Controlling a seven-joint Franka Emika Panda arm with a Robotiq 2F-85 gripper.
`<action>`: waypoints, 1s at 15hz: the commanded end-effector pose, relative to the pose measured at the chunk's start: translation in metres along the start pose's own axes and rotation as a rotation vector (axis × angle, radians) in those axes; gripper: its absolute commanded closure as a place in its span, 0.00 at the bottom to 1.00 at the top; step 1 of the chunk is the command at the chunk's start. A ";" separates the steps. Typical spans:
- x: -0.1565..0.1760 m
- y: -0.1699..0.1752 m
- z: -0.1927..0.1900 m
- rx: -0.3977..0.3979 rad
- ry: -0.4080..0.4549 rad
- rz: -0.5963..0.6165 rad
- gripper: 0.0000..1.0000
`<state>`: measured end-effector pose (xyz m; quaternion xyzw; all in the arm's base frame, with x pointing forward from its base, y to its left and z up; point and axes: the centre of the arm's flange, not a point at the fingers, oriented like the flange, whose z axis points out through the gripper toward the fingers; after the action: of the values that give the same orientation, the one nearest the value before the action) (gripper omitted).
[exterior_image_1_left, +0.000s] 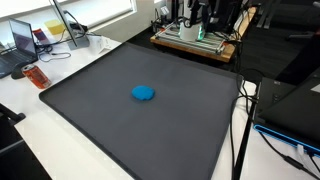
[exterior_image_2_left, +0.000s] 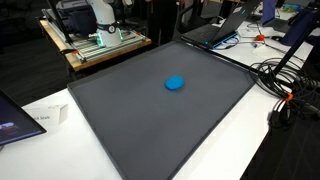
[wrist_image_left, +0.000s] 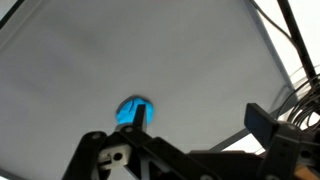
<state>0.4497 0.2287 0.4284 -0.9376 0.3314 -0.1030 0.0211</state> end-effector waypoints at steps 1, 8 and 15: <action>0.008 -0.025 0.024 -0.067 0.073 0.100 0.00; 0.057 -0.044 0.072 -0.178 0.162 0.147 0.00; 0.108 -0.057 0.117 -0.296 0.178 0.095 0.00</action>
<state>0.5613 0.1973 0.3503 -0.9003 0.3956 -0.1375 -0.1182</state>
